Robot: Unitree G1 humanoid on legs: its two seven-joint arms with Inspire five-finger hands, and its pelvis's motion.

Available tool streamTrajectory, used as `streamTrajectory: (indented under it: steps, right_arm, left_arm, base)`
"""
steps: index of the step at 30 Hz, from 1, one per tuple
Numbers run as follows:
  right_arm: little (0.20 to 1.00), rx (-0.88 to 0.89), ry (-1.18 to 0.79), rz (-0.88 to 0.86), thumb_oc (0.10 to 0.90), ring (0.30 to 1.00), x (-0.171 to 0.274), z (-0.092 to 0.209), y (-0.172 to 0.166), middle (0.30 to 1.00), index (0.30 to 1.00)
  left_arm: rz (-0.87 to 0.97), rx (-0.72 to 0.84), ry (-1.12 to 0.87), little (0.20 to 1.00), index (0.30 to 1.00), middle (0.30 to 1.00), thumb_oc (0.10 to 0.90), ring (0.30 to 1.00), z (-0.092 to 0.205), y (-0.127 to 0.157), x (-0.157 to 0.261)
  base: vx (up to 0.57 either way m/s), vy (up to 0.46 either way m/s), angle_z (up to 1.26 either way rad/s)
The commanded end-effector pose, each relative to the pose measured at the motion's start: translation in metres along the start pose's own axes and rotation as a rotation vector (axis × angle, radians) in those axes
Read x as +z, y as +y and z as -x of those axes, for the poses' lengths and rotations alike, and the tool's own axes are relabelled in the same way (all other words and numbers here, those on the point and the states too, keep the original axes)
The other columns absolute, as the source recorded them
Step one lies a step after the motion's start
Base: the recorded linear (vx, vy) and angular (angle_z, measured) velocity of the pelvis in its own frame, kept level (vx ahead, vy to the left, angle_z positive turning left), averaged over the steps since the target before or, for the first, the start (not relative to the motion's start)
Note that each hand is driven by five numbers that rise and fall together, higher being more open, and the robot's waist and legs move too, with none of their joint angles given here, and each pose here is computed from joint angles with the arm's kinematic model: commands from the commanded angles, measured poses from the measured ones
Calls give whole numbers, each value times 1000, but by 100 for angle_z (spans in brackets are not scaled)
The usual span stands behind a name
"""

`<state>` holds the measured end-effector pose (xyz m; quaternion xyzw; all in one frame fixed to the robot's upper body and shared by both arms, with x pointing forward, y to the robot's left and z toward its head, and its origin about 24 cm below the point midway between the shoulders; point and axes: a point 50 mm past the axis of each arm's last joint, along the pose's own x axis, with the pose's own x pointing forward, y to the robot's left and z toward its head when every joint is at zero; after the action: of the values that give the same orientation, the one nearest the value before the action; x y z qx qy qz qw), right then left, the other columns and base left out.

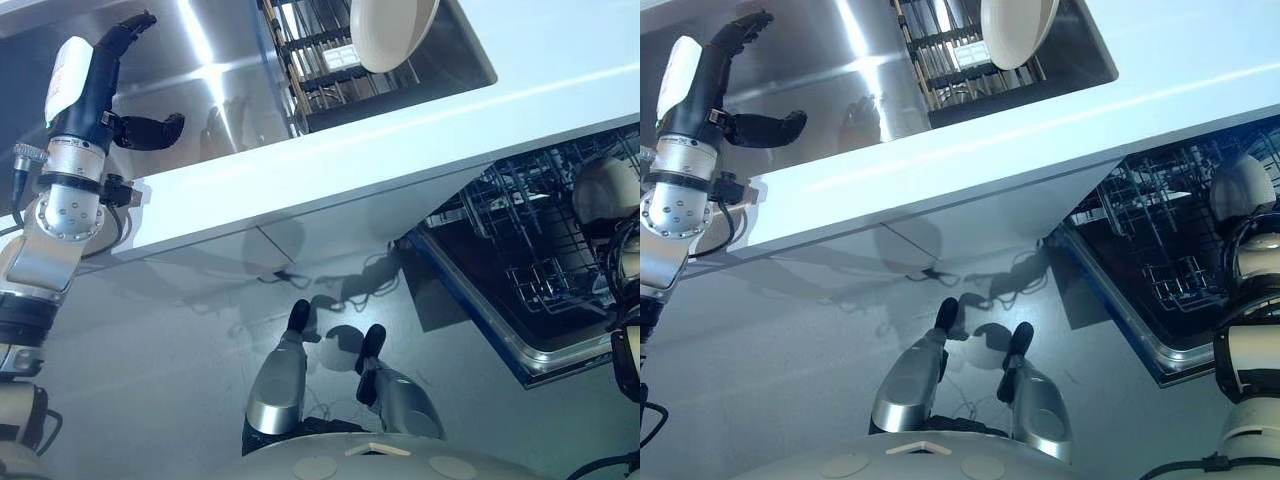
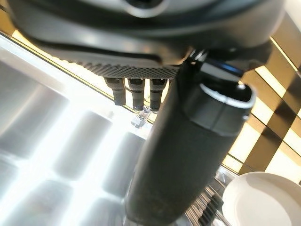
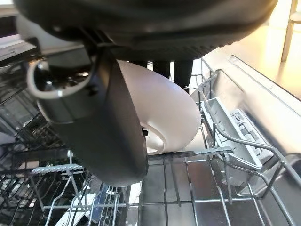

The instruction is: Pick up plates and place into dishwasher.

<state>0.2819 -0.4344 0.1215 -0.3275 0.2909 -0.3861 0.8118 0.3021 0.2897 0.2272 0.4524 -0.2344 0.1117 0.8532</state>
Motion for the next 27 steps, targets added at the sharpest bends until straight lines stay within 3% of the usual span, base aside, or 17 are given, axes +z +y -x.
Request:
streamTrajectory:
  steps: [1,2,4,5,6,19,27]
  right_arm:
    - [200,-68,21,117,100,300,-7,-3,-21,300,300]
    - [200,-76,19,124,100,300,-7,-3,-23,300,300]
    - [365,-101,-3,157,265,441,-6,-4,-29,441,441]
    - [793,-108,-10,155,693,808,-5,-4,-30,808,808]
    - [900,-113,-19,153,800,900,-4,-4,-31,900,900]
    - [900,-181,-283,187,800,900,27,10,-36,900,900]
    - [900,-119,-298,244,800,900,16,16,-20,900,900]
  left_arm:
    - [22,192,-206,900,900,900,800,900,-19,44,42]
    - [23,191,-205,900,900,900,800,900,-19,44,42]
    - [30,178,-200,900,900,900,800,900,-19,41,40]
    - [32,175,-198,900,900,900,800,900,-19,41,40]
    - [34,172,-196,900,900,900,800,900,-19,40,40]
    - [60,120,-126,900,900,900,800,900,-2,27,23]
    - [83,102,-85,900,900,900,800,900,7,21,14]
  base:
    - [0,0,0]
    - [-3,31,5]
    - [14,37,6]
    - [16,31,4]
    - [12,38,4]
    - [46,90,-5]
    - [26,131,-16]
